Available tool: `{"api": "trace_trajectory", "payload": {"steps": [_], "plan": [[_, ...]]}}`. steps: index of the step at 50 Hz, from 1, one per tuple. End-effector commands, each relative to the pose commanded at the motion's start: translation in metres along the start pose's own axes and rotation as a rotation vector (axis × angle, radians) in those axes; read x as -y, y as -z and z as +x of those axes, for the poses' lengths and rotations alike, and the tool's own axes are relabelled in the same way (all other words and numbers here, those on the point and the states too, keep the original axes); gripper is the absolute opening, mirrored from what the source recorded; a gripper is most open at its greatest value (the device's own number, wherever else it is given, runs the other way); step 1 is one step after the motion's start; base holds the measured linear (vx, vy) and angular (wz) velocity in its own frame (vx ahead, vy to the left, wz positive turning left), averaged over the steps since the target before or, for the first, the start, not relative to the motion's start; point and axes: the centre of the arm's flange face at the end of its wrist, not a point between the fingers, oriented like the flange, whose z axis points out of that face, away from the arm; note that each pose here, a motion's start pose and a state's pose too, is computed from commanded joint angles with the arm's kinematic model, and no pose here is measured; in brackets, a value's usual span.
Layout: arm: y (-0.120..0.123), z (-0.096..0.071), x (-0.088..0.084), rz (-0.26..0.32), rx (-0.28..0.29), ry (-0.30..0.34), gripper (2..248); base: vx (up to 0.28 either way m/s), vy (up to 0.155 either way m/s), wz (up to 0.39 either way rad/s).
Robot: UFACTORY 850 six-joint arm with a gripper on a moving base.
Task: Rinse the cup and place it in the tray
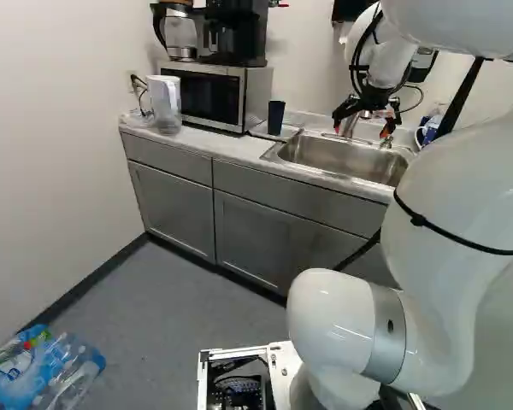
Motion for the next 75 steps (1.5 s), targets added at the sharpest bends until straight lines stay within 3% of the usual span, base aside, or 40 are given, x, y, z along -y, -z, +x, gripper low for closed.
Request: {"api": "trace_trajectory", "payload": {"steps": [75], "plan": [[0.0, 0.0, 0.0, 0.0, 0.0, 0.0, 247, -0.129, 0.027, 0.005]]}}
